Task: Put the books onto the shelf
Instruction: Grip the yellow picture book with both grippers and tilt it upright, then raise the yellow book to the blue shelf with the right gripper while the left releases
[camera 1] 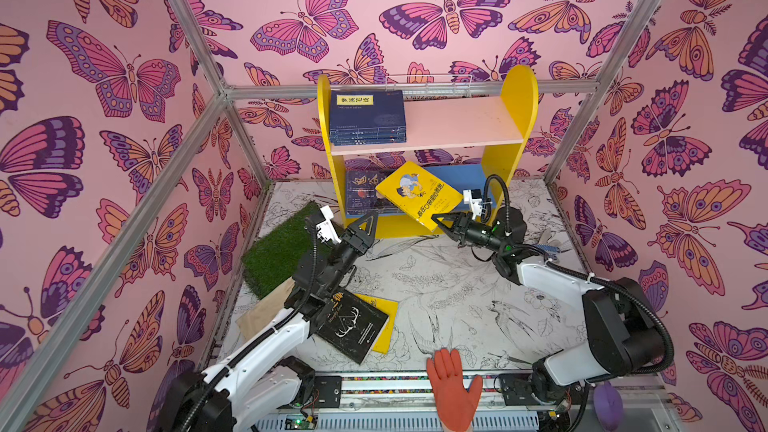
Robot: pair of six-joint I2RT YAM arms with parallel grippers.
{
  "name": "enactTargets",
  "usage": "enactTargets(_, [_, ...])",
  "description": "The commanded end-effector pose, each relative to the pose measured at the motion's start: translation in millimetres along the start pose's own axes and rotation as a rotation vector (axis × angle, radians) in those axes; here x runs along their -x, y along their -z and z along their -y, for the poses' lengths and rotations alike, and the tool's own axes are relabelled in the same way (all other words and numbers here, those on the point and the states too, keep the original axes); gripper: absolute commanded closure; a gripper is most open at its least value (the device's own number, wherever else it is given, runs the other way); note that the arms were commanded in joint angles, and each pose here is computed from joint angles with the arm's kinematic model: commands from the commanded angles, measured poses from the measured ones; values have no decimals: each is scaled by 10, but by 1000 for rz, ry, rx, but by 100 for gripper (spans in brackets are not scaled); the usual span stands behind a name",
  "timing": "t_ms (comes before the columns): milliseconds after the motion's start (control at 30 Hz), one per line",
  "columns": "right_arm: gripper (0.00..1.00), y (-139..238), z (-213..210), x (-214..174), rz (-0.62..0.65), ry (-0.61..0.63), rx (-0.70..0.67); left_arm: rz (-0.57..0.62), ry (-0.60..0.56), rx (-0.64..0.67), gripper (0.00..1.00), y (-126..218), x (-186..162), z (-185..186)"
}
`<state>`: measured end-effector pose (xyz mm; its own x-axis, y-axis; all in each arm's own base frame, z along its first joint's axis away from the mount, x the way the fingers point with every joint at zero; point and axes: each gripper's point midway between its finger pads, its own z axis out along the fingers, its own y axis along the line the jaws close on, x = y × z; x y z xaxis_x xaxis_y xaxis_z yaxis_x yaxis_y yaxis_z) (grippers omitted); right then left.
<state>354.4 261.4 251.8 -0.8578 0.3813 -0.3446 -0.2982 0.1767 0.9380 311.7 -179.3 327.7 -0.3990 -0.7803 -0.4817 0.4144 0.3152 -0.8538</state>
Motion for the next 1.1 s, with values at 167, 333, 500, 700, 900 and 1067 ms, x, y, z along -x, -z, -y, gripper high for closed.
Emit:
enactTargets(167, [100,132,-715,-296,-246,211,194,-144,2,109,34,106,-181,-370])
enactTargets(333, [100,187,-824,-408,-301,246,222,-164,13,98,35,45,-222,-392])
enactTargets(500, [100,161,-784,-672,-398,256,210,-164,17,38,35,-28,-218,-309])
enactTargets(700, [100,150,-691,-796,-432,251,187,-165,31,-44,68,-91,-216,-190])
enactTargets(900, [93,78,-370,-537,-300,196,59,-166,66,-103,100,-109,-239,-146])
enactTargets(1067, [58,-3,-305,-291,-136,86,90,-69,93,-175,100,-44,-92,-53])
